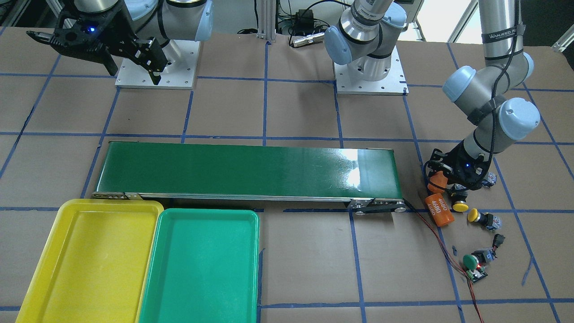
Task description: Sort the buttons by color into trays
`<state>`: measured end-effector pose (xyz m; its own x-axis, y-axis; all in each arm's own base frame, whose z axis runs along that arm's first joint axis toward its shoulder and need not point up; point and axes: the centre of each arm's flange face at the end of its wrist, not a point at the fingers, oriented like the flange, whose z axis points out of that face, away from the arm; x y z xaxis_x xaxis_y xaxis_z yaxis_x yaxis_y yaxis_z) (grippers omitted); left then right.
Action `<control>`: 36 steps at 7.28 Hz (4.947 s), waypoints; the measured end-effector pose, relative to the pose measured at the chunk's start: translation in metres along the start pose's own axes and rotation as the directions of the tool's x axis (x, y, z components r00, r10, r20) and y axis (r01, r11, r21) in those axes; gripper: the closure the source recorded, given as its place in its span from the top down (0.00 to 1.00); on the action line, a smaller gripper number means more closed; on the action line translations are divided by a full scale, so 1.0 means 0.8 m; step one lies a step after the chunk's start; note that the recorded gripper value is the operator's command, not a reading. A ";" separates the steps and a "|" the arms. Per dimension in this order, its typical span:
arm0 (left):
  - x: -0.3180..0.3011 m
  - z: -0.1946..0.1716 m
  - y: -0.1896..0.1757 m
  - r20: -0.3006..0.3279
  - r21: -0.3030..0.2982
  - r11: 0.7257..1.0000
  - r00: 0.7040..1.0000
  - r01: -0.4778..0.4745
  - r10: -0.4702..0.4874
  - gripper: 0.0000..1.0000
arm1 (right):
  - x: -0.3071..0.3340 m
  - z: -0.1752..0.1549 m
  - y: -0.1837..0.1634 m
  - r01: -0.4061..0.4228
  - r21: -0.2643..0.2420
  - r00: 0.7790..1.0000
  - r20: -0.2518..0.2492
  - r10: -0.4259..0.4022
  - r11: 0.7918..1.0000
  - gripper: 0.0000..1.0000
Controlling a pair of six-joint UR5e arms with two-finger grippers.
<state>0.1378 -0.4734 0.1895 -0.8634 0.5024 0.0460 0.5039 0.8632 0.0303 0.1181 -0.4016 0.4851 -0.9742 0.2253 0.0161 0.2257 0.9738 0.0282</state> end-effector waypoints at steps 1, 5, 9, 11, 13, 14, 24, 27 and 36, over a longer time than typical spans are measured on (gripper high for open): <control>0.003 -0.010 -0.002 0.006 0.003 1.000 1.000 -0.011 0.011 0.18 | 0.001 0.001 0.001 -0.001 -0.003 1.000 -0.002 0.001 1.000 1.00; 0.053 -0.076 -0.041 0.061 0.035 0.944 0.944 -0.327 0.325 0.15 | 0.000 0.003 0.001 0.003 -0.002 1.000 -0.001 -0.003 1.000 1.00; 0.194 -0.103 -0.149 0.062 0.077 0.757 0.761 -0.648 0.646 0.18 | 0.000 0.001 -0.001 0.001 0.009 1.000 0.002 -0.001 1.000 1.00; 0.252 -0.091 -0.161 0.039 0.067 0.707 0.709 -0.704 0.704 0.52 | 0.001 0.002 0.000 -0.004 0.002 1.000 -0.001 0.004 1.000 1.00; 0.275 -0.081 -0.153 0.020 0.064 0.697 0.699 -0.714 0.714 0.81 | 0.002 0.003 0.001 -0.004 -0.002 1.000 -0.002 0.004 1.000 1.00; 0.278 -0.080 -0.151 0.015 0.063 0.703 0.705 -0.709 0.709 0.81 | 0.002 0.004 0.001 -0.004 -0.004 1.000 -0.002 0.004 1.000 1.00; 0.041 -0.078 -0.058 -0.042 0.203 0.975 0.994 -0.087 0.097 0.89 | 0.006 0.009 0.009 -0.008 -0.008 1.000 -0.003 0.008 1.000 1.00; 0.015 -0.046 -0.066 -0.097 0.200 0.901 0.923 0.385 -0.373 1.00 | 0.006 0.010 0.010 -0.009 -0.009 1.000 -0.004 0.009 1.000 1.00; -0.006 0.019 -0.071 -0.103 0.102 0.770 0.777 0.629 -0.621 0.01 | 0.008 0.012 0.016 -0.019 -0.001 1.000 -0.022 0.019 1.000 1.00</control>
<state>0.1128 -0.5239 0.1726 -0.9813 -0.1510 0.1195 -0.1578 0.9862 -0.0493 0.1142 -0.3876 0.4759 -0.9693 0.2429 0.0382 0.2441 0.9693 0.0285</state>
